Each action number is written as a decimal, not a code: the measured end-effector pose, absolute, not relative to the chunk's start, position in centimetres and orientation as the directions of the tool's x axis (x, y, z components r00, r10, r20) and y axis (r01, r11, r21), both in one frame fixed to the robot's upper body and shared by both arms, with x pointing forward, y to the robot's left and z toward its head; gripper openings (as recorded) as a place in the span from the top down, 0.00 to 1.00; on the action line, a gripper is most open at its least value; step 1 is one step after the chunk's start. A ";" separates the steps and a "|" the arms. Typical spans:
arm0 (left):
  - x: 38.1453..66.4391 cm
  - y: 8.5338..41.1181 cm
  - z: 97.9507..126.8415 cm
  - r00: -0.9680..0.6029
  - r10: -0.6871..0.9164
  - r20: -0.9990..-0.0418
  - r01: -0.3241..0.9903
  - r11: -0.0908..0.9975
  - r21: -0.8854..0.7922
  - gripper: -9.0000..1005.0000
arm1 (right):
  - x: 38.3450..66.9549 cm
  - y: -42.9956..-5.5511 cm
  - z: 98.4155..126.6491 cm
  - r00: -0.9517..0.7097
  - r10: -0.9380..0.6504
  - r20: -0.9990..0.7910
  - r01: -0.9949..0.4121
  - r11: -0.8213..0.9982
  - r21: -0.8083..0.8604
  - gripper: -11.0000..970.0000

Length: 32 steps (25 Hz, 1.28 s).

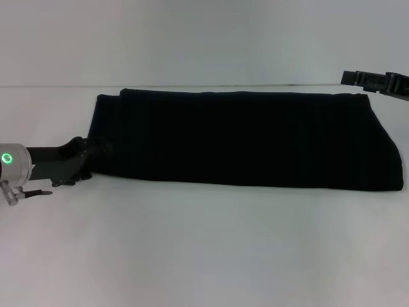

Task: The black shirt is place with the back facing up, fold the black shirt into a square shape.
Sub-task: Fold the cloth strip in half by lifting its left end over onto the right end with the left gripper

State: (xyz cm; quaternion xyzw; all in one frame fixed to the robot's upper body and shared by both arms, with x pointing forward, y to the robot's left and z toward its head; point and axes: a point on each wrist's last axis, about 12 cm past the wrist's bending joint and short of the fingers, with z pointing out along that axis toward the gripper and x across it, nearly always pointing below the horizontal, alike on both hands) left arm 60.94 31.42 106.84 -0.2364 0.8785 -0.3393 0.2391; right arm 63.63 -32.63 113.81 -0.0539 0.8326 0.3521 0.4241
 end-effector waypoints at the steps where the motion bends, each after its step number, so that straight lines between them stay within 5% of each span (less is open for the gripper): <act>1: 60.9 31.4 106.8 -0.774 -0.576 -0.262 -0.253 0.661 -0.706 0.12 | 63.6 -32.6 113.8 -0.635 0.209 -0.744 -0.389 0.745 0.541 0.11; 28: 62.0 31.3 107.4 -0.773 -0.531 -0.348 -0.188 0.716 -0.673 0.20 | 63.9 -32.5 114.1 -0.629 0.208 -0.749 -0.392 0.747 0.537 0.11; 32: 61.8 31.5 107.3 -0.777 -0.519 -0.356 -0.181 0.726 -0.663 0.36 | 63.9 -32.5 114.1 -0.629 0.208 -0.749 -0.393 0.746 0.537 0.11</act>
